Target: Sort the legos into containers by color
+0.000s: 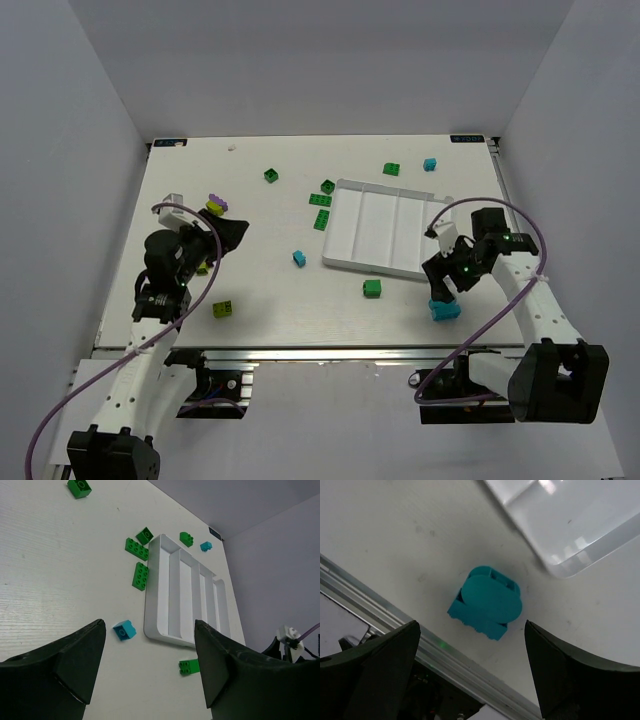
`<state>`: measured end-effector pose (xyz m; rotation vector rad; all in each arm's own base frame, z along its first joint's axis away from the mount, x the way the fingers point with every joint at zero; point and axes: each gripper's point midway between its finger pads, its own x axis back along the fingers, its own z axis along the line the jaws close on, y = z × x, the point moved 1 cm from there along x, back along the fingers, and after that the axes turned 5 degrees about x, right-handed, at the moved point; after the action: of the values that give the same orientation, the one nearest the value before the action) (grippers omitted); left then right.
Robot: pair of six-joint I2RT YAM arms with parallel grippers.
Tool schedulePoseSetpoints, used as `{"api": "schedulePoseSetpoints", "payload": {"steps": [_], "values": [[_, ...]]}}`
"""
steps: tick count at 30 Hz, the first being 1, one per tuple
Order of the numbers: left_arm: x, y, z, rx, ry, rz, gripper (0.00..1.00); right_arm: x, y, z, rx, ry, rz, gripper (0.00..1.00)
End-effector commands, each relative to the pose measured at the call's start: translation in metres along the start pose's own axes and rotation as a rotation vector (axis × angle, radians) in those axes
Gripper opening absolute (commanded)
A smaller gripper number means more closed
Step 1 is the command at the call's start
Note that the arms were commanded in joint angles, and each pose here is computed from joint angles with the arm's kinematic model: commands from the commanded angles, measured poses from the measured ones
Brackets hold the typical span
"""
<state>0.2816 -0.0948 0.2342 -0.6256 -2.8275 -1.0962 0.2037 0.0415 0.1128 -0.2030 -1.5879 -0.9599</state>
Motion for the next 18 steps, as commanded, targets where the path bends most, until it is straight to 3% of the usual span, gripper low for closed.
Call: {"api": "schedulePoseSetpoints", "payload": {"steps": [1, 10, 18], "values": [[0.001, -0.005, 0.002, 0.0, -0.011, 0.013, 0.81, -0.004, -0.037, 0.011, -0.029, -0.011, 0.121, 0.89], [-0.001, -0.017, 0.013, 0.043, -0.007, 0.012, 0.81, -0.022, -0.051, -0.001, -0.119, -0.107, 0.162, 0.89], [-0.01, -0.014, 0.012, 0.048, -0.015, 0.013, 0.81, -0.017, -0.023, -0.015, -0.131, -0.111, 0.12, 0.89]]}}
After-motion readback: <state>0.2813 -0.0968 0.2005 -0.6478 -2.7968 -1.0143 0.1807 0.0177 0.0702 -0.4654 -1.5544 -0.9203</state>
